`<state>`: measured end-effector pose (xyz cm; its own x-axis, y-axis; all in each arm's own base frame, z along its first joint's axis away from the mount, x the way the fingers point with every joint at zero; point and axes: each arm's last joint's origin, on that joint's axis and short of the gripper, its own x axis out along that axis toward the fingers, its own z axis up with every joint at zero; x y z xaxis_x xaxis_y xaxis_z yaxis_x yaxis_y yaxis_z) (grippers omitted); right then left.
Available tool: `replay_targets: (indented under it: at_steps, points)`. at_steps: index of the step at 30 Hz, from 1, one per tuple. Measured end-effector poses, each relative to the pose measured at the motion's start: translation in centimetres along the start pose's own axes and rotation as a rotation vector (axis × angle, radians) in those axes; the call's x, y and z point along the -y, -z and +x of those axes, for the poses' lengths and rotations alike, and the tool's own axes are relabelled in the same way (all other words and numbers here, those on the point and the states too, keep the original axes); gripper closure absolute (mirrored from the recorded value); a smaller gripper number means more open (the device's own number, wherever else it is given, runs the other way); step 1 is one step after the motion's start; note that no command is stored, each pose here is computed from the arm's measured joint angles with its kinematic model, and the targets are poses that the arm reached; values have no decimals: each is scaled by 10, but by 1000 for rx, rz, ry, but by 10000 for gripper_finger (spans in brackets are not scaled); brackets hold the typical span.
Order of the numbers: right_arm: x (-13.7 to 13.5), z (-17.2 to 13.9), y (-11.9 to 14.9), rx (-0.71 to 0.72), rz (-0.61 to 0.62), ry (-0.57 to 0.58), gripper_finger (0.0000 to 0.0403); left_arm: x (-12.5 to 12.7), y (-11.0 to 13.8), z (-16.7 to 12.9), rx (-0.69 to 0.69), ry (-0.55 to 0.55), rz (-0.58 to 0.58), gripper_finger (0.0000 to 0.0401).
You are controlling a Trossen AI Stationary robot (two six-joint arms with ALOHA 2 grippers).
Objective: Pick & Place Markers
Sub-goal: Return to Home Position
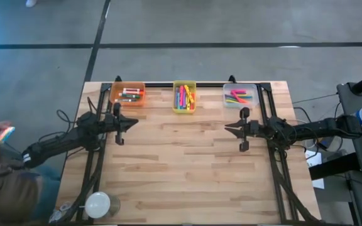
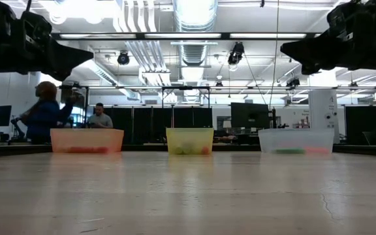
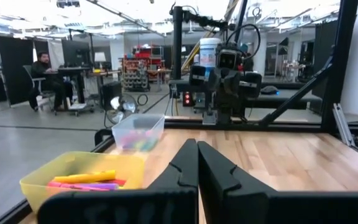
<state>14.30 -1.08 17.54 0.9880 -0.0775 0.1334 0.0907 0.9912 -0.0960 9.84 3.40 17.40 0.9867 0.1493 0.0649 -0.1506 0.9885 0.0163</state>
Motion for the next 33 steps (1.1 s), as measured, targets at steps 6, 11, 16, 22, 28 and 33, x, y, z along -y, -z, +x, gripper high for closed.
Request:
replay_targets:
  at_steps: [6,11,16,22,28,33]
  points:
    - [1,-1,-3,15,-35,32,360,1,-1,-3,18,-1,-6,401]
    - [2,-6,-9,60,-68,38,360,2,1,-6,4,-1,-11,401]
    - [2,-15,-10,28,-56,36,360,2,1,-8,9,-1,-10,401]
    - [3,-31,-13,24,-41,66,360,2,2,-8,-7,-2,-34,401]
    - [3,-46,-13,32,-67,68,360,1,3,-8,-12,-32,-51,401]
    - [3,-45,-10,-3,-60,58,360,-2,5,-8,-28,-141,-76,401]
